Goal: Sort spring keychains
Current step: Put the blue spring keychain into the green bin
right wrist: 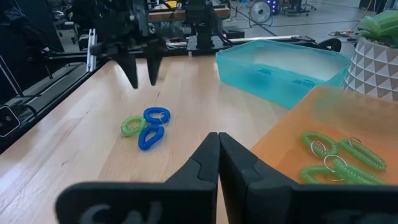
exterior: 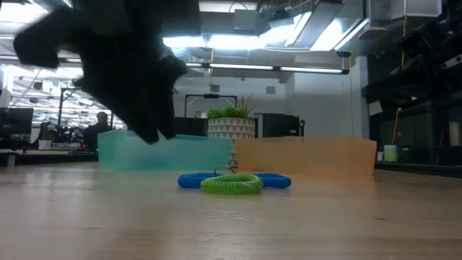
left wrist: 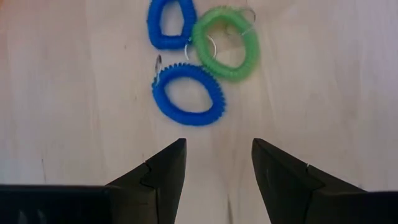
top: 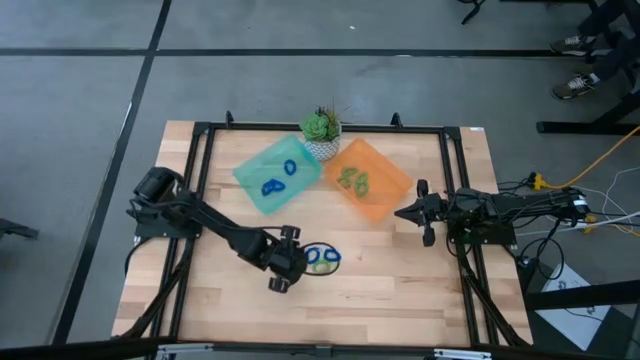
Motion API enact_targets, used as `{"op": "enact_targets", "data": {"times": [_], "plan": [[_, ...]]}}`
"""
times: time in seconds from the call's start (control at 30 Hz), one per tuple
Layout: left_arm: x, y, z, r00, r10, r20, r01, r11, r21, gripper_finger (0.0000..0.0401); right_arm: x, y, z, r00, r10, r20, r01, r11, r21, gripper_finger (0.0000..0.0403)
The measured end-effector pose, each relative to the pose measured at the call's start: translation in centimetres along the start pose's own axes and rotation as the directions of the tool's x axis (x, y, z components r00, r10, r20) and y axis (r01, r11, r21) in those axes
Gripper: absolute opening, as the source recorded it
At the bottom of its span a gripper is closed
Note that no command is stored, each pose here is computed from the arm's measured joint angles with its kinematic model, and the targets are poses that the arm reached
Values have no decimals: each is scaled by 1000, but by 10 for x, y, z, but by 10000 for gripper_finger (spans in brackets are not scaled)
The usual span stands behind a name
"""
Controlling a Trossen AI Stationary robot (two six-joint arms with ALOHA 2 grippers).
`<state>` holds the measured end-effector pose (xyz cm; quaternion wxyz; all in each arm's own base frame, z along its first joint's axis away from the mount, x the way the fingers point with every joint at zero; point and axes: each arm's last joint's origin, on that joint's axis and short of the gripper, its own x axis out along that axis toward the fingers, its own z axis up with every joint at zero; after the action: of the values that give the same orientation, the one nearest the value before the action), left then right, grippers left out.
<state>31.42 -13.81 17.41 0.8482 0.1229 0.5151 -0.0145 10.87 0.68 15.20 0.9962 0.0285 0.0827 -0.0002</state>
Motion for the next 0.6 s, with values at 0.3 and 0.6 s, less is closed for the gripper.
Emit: {"op": "enact_targets", "data": {"times": [0.3, 0.6], "plan": [[25, 0, 3, 1000, 8, 9, -11, 961, 277, 180, 0, 0, 0, 1000, 0, -1, 0, 1000, 0, 7], [40, -3, 2, 1000, 8, 4, -9, 865, 501, 180, 0, 0, 0, 1000, 0, 0, 0, 1000, 0, 7]]}}
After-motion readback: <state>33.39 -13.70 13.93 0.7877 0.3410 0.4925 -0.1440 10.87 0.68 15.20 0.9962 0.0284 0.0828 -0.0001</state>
